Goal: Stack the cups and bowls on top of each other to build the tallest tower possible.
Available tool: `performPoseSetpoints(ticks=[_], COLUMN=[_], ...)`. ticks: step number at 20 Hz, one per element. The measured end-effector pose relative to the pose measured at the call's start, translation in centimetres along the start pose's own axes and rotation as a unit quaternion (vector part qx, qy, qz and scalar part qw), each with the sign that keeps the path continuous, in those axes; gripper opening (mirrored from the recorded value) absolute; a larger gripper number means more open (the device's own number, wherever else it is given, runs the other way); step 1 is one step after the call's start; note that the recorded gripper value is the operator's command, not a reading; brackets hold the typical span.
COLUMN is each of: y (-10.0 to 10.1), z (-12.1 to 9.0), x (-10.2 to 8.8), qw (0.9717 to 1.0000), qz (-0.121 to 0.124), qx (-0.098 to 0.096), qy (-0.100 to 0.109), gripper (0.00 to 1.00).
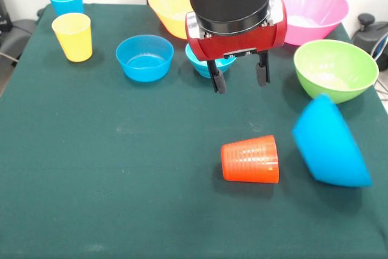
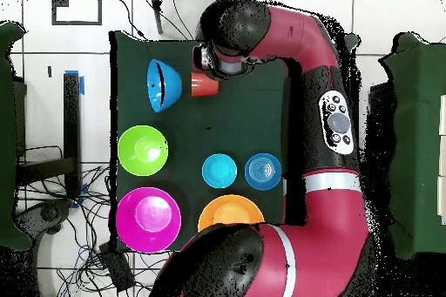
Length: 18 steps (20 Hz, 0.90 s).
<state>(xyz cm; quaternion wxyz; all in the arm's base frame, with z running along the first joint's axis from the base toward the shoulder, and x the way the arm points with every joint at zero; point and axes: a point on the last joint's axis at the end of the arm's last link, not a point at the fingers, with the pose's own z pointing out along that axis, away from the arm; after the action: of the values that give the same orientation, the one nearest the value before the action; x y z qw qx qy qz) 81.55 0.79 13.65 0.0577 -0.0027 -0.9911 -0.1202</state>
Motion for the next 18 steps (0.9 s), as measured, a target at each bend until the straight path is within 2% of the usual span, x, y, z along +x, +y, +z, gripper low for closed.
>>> performPoseSetpoints(ticks=[13,18], y=[0.22,0.82], z=[0.54,0.71], x=[0.11,0.91], qw=[1.0,0.9999], qz=[-0.002,-0.008], qx=[0.001,0.003], qy=[-0.009,-0.007], gripper=[1.0,1.0])
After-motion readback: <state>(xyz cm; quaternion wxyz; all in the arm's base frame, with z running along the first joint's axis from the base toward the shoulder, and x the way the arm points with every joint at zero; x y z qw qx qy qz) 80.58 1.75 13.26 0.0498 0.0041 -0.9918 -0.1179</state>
